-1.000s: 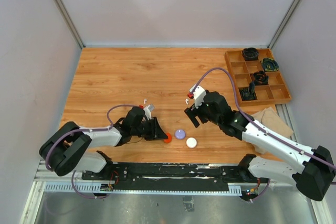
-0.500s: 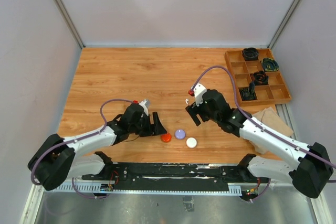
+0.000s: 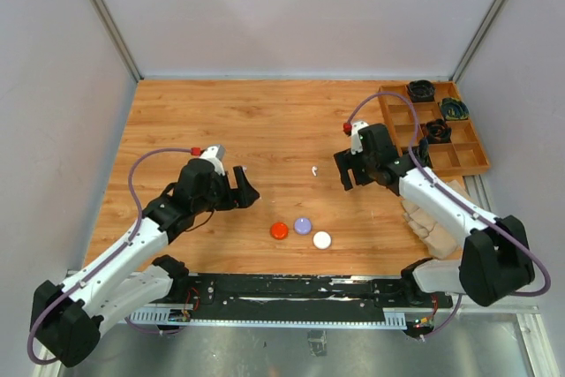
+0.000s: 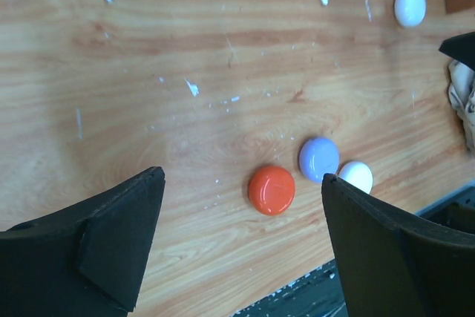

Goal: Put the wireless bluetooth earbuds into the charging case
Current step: Pick up the earbud from the center of the board.

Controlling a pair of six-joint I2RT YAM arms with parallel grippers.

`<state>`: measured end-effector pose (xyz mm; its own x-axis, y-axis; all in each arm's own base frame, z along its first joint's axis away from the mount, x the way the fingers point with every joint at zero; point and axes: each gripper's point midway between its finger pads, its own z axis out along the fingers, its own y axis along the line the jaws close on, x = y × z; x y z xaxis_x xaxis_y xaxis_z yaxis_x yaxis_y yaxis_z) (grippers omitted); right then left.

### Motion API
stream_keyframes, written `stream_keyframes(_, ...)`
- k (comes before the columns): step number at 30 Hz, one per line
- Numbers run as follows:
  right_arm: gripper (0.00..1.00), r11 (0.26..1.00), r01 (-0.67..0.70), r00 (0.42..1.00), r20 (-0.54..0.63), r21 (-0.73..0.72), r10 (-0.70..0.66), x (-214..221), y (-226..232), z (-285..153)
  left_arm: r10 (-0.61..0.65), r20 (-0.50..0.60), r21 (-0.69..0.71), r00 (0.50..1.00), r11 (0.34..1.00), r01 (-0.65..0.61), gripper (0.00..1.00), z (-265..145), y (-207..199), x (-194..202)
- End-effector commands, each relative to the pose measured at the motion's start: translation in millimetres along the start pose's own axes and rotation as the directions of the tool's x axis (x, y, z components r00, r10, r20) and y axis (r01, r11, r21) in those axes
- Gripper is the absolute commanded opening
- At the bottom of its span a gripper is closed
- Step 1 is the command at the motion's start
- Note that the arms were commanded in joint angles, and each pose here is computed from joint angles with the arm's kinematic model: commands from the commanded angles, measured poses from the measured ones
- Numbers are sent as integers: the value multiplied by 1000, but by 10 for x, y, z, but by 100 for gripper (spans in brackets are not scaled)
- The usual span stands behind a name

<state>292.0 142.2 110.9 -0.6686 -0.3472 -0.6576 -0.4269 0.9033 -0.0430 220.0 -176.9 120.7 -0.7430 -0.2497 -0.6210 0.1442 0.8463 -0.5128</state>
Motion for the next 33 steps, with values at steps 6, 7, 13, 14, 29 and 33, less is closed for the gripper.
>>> stream_keyframes(6, 77, 982, -190, 980, -72, -17, 188, -31, -442, 348, 274, 154, -120, 949, 959, -257, 91, -318, 12, -655)
stream_keyframes(7, 76, 979, -201, 977, -80, -13, 200, -16, -484, 399, 297, 164, -132, 941, 952, -277, 92, -324, 18, -699)
stream_keyframes(13, 76, 979, -200, 973, -121, -28, 195, 17, -602, 639, 365, 212, -139, 907, 929, -342, 91, -250, 45, -755)
stream_keyframes(14, 76, 982, -186, 974, -135, -26, 181, 44, -624, 674, 365, 209, -134, 907, 930, -343, 91, -230, 51, -732)
stream_keyframes(29, 66, 974, -172, 952, -280, -148, 126, 334, -468, 798, 384, 185, -128, 905, 922, -366, 91, -194, 123, -642)
stream_keyframes(33, 60, 974, -172, 951, -283, -147, 125, 361, -446, 776, 382, 187, -124, 905, 923, -364, 91, -200, 124, -636)
